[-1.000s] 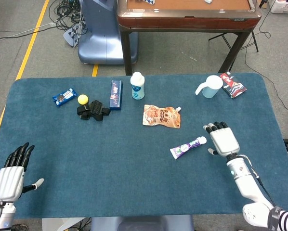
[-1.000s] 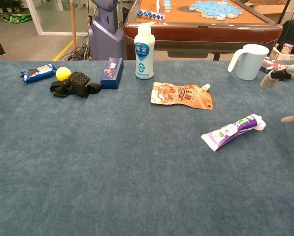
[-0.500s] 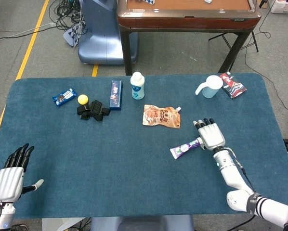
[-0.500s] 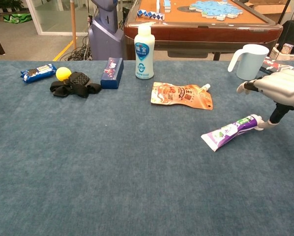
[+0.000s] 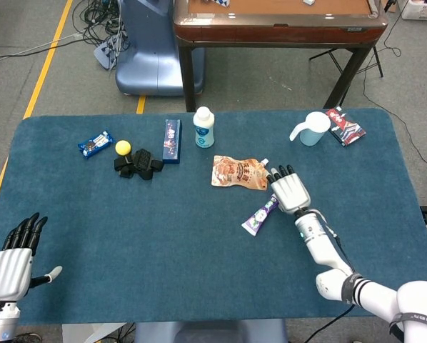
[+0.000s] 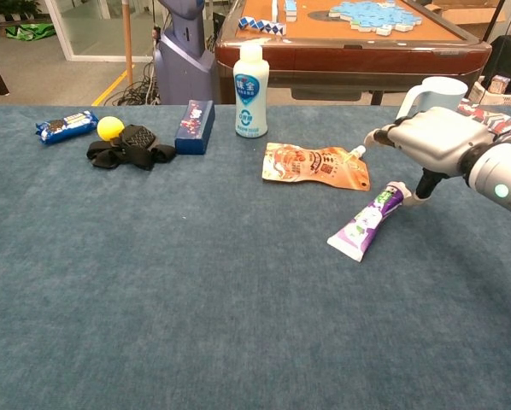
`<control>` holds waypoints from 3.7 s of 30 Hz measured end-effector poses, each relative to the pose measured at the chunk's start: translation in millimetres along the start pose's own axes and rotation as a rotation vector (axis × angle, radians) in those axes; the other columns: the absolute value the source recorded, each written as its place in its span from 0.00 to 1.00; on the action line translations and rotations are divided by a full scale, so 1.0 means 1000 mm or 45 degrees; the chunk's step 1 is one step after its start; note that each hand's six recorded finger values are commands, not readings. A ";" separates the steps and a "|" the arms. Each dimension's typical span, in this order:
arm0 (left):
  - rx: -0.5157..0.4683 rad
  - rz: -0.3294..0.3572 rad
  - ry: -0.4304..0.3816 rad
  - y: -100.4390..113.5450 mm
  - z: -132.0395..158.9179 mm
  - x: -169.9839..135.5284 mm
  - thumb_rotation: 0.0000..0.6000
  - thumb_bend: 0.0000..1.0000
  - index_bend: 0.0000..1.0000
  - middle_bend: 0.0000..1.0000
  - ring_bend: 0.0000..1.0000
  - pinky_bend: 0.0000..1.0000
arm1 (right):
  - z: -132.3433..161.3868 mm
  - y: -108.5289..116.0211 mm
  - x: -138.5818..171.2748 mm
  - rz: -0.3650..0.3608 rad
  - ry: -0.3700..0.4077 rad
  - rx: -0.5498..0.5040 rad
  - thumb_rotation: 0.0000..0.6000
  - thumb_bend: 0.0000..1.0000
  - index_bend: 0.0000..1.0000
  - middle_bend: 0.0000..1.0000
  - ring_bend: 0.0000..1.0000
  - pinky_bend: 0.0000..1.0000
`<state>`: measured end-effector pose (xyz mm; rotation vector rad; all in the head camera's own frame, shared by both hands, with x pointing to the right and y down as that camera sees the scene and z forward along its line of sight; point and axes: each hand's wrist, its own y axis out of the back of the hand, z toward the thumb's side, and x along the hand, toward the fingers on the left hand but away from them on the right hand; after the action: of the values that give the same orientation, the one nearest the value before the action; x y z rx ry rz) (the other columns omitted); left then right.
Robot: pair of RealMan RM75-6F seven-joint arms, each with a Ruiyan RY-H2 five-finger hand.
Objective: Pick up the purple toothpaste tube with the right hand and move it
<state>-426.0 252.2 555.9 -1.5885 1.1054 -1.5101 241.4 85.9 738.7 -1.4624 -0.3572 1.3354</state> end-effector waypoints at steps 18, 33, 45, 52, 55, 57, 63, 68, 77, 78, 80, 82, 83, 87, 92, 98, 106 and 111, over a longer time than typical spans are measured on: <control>-0.020 -0.004 -0.009 0.000 0.000 -0.004 1.00 0.00 0.00 0.00 0.00 0.07 | 0.049 0.041 0.050 0.195 0.427 -0.221 1.00 0.03 0.19 0.35 0.16 0.20; -0.025 -0.031 0.002 -0.006 -0.007 -0.004 1.00 0.00 0.00 0.00 0.00 0.07 | 0.070 0.022 0.040 0.280 0.461 -0.137 1.00 0.04 0.19 0.36 0.16 0.20; -0.032 -0.034 -0.021 -0.007 -0.003 -0.003 1.00 0.00 0.00 0.00 0.00 0.07 | 0.045 0.012 0.072 0.333 0.447 -0.099 1.00 0.04 0.20 0.41 0.16 0.18; -0.035 -0.039 -0.038 -0.007 0.003 -0.002 1.00 0.00 0.00 0.00 0.00 0.07 | 0.013 0.001 0.105 0.383 0.408 -0.059 1.00 0.04 0.20 0.43 0.16 0.16; -0.035 -0.038 -0.044 -0.007 0.005 -0.002 1.00 0.00 0.00 0.00 0.00 0.07 | 0.005 0.002 0.113 0.378 0.390 -0.058 1.00 0.04 0.20 0.43 0.16 0.16; -0.038 -0.039 -0.057 -0.007 0.008 -0.001 1.00 0.00 0.00 0.00 0.00 0.07 | -0.001 0.006 0.114 0.351 0.365 -0.075 1.00 0.04 0.20 0.43 0.17 0.16; -0.042 -0.046 -0.060 -0.007 0.010 0.000 1.00 0.00 0.00 0.00 0.00 0.07 | -0.032 0.023 0.110 0.257 0.218 -0.172 1.00 0.04 0.20 0.42 0.18 0.16; -0.048 -0.056 -0.059 -0.008 0.010 0.000 1.00 0.00 0.00 0.00 0.00 0.07 | -0.053 0.015 0.103 0.305 0.120 -0.180 1.00 0.04 0.20 0.40 0.18 0.16; -0.054 -0.067 -0.067 -0.010 0.013 0.001 1.00 0.00 0.00 0.00 0.00 0.07 | -0.063 -0.007 0.076 0.423 0.055 -0.195 1.00 0.04 0.16 0.33 0.13 0.11; -0.054 -0.067 -0.067 -0.010 0.013 0.001 1.00 0.00 0.00 0.00 0.00 0.07 | -0.060 -0.009 0.072 0.431 0.062 -0.198 1.00 0.04 0.15 0.32 0.12 0.11; -0.056 -0.066 -0.066 -0.009 0.013 0.000 1.00 0.00 0.00 0.00 0.00 0.07 | -0.055 -0.010 0.068 0.442 0.077 -0.209 1.00 0.04 0.13 0.31 0.11 0.10; -0.057 -0.063 -0.065 -0.008 0.013 0.000 1.00 0.00 0.00 0.00 0.00 0.07 | -0.048 -0.010 0.064 0.447 0.097 -0.231 1.00 0.05 0.13 0.30 0.10 0.10; -0.057 -0.062 -0.064 -0.007 0.013 0.000 1.00 0.00 0.00 0.00 0.00 0.07 | -0.046 -0.009 0.063 0.446 0.107 -0.237 1.00 0.05 0.13 0.30 0.10 0.09; -0.060 -0.062 -0.061 -0.006 0.013 -0.002 1.00 0.00 0.00 0.00 0.00 0.07 | -0.034 -0.006 0.059 0.434 0.164 -0.244 1.00 0.06 0.13 0.29 0.08 0.08; -0.063 -0.055 -0.062 -0.003 0.014 -0.004 1.00 0.00 0.00 0.00 0.00 0.07 | -0.019 0.000 0.058 0.406 0.242 -0.242 1.00 0.06 0.13 0.29 0.08 0.07; -0.069 -0.061 -0.066 -0.001 0.015 -0.005 1.00 0.00 0.00 0.00 0.00 0.07 | 0.004 0.010 0.063 0.378 0.359 -0.265 1.00 0.07 0.13 0.29 0.08 0.07; -0.073 -0.056 -0.059 0.001 0.013 -0.006 1.00 0.00 0.00 0.00 0.00 0.07 | 0.036 0.022 0.079 0.346 0.518 -0.268 1.00 0.07 0.13 0.29 0.08 0.07; -0.078 -0.059 -0.053 0.001 0.010 -0.007 1.00 0.00 0.00 0.00 0.00 0.07 | 0.045 0.027 0.088 0.315 0.554 -0.259 1.00 0.07 0.13 0.30 0.08 0.07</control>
<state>-416.1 257.4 551.3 -1.6905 1.1086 -1.4788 220.8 166.8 678.7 -1.9676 -0.0270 1.1505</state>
